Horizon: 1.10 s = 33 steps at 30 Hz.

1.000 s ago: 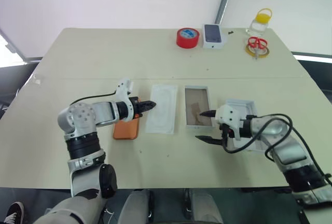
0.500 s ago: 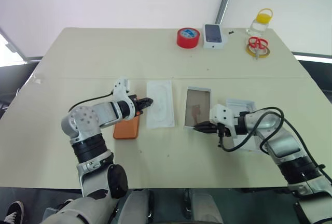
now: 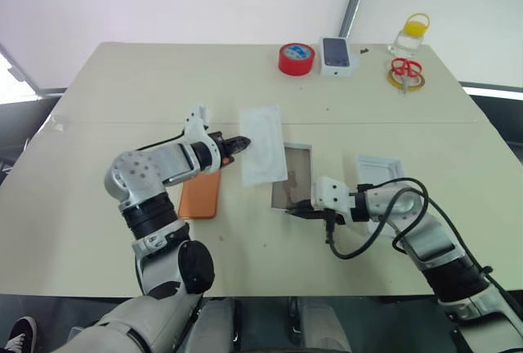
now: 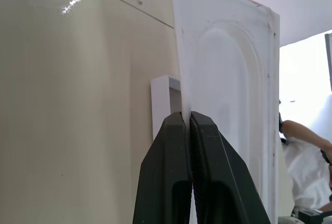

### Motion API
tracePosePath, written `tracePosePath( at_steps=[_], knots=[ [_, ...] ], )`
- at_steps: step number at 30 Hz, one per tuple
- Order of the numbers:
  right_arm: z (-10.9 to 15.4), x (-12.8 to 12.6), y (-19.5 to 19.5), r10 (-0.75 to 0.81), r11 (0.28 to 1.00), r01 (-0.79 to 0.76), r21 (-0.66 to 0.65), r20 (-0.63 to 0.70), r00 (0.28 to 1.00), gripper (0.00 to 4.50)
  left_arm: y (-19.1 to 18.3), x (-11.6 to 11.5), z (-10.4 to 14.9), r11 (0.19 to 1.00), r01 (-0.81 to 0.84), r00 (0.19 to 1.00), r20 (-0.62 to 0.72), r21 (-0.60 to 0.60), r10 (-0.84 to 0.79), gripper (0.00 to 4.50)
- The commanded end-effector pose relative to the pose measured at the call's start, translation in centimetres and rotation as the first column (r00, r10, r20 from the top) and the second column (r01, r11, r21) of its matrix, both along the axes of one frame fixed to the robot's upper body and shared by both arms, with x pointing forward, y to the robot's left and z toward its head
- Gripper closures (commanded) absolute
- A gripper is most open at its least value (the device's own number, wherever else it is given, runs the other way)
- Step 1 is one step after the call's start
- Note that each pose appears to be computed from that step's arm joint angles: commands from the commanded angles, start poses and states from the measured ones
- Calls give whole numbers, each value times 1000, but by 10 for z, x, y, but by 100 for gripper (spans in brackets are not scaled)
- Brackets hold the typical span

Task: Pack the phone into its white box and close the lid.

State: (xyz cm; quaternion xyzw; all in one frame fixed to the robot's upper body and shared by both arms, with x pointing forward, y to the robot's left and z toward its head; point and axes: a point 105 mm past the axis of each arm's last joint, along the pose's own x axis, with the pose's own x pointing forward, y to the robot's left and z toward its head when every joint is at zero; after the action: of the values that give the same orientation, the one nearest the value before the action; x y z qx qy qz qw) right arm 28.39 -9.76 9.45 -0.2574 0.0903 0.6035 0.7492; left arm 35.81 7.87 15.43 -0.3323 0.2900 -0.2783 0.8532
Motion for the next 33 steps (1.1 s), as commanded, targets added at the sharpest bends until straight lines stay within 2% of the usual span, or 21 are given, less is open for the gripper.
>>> tracePosePath(
  at_steps=[1, 3, 6, 8, 12, 20, 26, 29, 33],
  knots=[
    [25, -4, -2, -29, 996, 28, 80, 9, 1000, 271, -13, -6, 2, 999, 41, 999, 34, 7, -42, 450],
    [36, -12, -18, -76, 991, 75, 112, 3, 997, 184, -19, -8, 2, 998, 59, 996, 66, 21, -60, 450],
    [41, -25, -43, -134, 987, 136, 91, -23, 991, 184, -23, -12, -4, 997, 74, 996, 56, 35, -75, 450],
    [38, -30, -62, -174, 984, 175, 32, -25, 984, 184, -27, -11, -8, 997, 76, 996, 48, 30, -78, 450],
    [35, -24, -90, -266, 964, 266, -13, 2, 964, 184, -33, -4, -12, 997, 69, 997, 33, 18, -70, 450],
    [35, -12, -92, -303, 953, 304, 3, 69, 950, 184, -50, -5, -22, 991, 123, 992, 31, 55, -124, 450],
    [29, -12, -93, -310, 950, 312, -9, 74, 948, 184, -55, 0, -17, 992, 119, 992, 42, 31, -121, 450],
    [31, -9, -92, -311, 950, 312, 0, 86, 946, 176, -55, 0, -17, 992, 121, 992, 35, 25, -122, 359],
    [32, -6, -89, -311, 950, 311, 12, 92, 946, 176, -57, -2, -10, 990, 139, 989, 51, 25, -140, 165]
  ],
)
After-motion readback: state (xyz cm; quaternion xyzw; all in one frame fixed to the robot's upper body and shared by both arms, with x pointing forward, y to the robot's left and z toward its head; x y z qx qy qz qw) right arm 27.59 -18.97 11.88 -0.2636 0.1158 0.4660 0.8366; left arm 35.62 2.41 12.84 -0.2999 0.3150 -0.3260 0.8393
